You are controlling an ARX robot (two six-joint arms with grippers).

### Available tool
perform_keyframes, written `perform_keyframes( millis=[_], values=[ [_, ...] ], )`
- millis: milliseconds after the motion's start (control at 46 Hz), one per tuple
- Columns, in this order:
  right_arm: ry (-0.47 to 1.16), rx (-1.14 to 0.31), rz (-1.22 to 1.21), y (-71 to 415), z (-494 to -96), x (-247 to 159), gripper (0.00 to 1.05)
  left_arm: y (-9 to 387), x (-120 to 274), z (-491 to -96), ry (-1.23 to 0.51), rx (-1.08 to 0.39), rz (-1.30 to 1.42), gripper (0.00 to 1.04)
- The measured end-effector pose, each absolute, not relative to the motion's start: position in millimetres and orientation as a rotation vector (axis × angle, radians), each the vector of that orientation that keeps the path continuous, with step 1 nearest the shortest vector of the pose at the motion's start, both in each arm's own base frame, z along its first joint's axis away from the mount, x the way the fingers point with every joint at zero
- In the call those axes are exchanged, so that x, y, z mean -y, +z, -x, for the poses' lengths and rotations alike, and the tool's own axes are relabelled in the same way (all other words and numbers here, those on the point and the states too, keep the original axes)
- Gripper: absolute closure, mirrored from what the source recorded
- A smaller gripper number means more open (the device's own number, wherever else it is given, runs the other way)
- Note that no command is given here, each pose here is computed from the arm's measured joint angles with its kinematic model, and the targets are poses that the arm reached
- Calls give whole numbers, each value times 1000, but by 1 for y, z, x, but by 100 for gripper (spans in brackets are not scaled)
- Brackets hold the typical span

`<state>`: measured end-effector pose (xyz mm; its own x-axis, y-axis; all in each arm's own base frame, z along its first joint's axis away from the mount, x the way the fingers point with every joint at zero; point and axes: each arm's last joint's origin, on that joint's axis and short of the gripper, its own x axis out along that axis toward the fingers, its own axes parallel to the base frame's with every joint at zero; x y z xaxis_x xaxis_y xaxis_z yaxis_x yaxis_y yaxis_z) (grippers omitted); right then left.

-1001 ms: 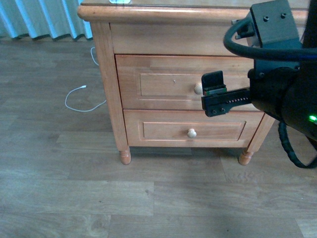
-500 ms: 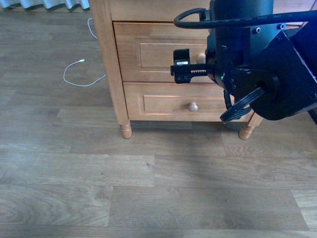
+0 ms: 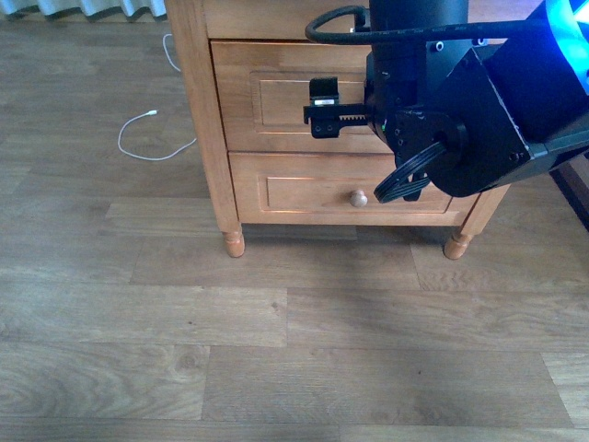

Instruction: Put charger into drawer

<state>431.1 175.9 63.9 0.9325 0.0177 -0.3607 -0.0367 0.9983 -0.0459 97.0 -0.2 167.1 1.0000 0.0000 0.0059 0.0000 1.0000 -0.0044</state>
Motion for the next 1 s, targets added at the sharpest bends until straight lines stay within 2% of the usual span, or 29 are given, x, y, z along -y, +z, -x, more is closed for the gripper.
perform_keyframes(
  millis=[392, 479, 696, 783, 1001],
  values=[
    [30, -379, 63, 56, -432, -180, 8, 167, 0, -97, 0, 6, 4, 6],
    [25, -375, 66, 56, -432, -180, 22, 167, 0, -97, 0, 6, 4, 6],
    [24, -374, 73, 56, -433, -179, 67, 167, 0, -97, 0, 6, 4, 6],
    [25, -375, 79, 56, -433, -179, 78, 167, 0, -97, 0, 6, 4, 6],
    [26, -376, 81, 56, -433, -178, 82, 167, 0, -97, 0, 6, 4, 6]
  ],
)
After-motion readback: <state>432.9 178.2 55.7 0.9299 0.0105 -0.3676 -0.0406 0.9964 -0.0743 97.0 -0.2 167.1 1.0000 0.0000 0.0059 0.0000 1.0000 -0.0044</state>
